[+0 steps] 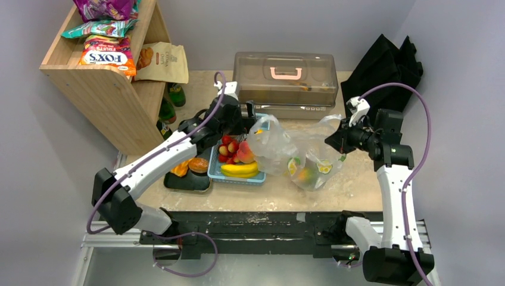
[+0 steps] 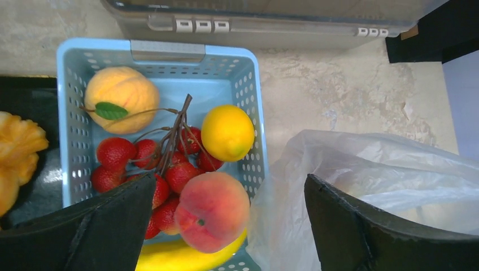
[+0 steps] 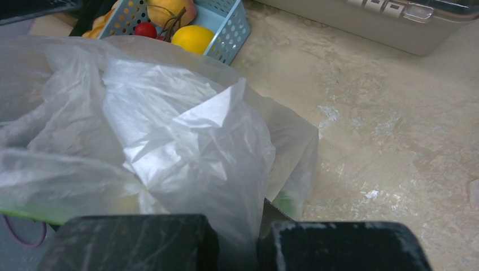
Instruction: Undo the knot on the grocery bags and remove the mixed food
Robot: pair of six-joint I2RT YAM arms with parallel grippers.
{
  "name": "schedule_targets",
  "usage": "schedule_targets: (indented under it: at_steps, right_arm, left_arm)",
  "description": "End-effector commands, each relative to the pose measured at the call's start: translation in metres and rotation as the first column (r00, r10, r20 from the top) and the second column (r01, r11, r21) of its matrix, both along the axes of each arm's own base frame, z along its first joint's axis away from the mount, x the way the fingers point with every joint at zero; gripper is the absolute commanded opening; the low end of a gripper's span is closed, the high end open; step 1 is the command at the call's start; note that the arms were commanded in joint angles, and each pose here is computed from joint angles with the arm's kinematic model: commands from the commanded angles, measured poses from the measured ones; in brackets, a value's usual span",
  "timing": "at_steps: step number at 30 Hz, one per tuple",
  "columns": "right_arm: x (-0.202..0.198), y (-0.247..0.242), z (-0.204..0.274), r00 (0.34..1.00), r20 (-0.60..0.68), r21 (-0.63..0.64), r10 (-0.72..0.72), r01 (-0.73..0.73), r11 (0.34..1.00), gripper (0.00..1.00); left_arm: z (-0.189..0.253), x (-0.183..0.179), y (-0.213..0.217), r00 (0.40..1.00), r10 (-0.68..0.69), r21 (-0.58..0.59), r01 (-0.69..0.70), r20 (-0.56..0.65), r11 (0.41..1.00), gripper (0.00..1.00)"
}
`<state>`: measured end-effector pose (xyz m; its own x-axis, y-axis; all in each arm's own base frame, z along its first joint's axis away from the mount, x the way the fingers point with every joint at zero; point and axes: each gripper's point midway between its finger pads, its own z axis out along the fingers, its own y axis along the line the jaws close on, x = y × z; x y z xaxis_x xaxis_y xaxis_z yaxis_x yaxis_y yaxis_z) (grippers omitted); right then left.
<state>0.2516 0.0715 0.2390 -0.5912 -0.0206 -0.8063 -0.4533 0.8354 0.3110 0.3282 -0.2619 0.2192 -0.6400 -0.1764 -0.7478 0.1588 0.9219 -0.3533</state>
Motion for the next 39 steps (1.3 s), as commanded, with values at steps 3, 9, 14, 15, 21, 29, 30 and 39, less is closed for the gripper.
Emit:
schedule_targets:
  at_steps: [3, 9, 14, 15, 21, 29, 30, 39]
  right_arm:
    - [0.009, -0.001, 0.022, 0.996, 0.088, -0.017, 0.004, -0.002, 1.0, 0.0]
    - [0.016, -0.004, 0.045, 0.989, 0.15, -0.04, -0.004, 0.01, 0.999, 0.0]
    - [0.023, -0.004, 0.071, 0.979, 0.202, -0.03, -0.011, 0.018, 0.999, 0.0]
    - [0.022, -0.004, 0.071, 0.979, 0.201, -0.029, -0.01, 0.016, 0.999, 0.0]
    - [0.013, -0.005, 0.037, 0.992, 0.121, -0.035, -0.023, 0.028, 0.999, 0.0]
    - [-0.005, -0.002, 0.014, 0.998, 0.063, -0.04, 0.0, 0.002, 0.999, 0.0]
    - [-0.007, -0.002, 0.014, 0.998, 0.064, -0.038, 0.0, 0.002, 0.999, 0.0]
    - [-0.016, -0.005, 0.008, 0.998, 0.066, -0.071, -0.012, 0.017, 0.997, 0.0]
  left_arm:
    - [0.029, 0.005, 0.033, 0.994, -0.006, 0.058, -0.001, 0.112, 0.998, 1.0]
    - [0.106, 0.029, 0.037, 0.891, -0.22, 0.175, 0.162, 0.397, 0.971, 1.0]
    - [0.197, -0.054, -0.055, 0.32, -0.752, 0.329, 0.752, 0.576, 0.572, 0.86]
    - [0.199, -0.072, -0.073, 0.239, -0.8, 0.381, 0.781, 0.55, 0.495, 0.79]
    - [0.15, -0.116, -0.137, 0.03, -0.915, 0.511, 0.822, 0.402, 0.251, 0.32]
    - [0.011, -0.145, -0.168, -0.145, -0.985, 0.661, 0.749, 0.091, -0.049, 0.15]
    - [-0.013, -0.146, -0.162, -0.142, -0.99, 0.655, 0.75, 0.025, -0.091, 0.14]
    - [-0.122, -0.17, -0.101, -0.159, -0.953, 0.624, 0.725, -0.258, -0.29, 0.1]
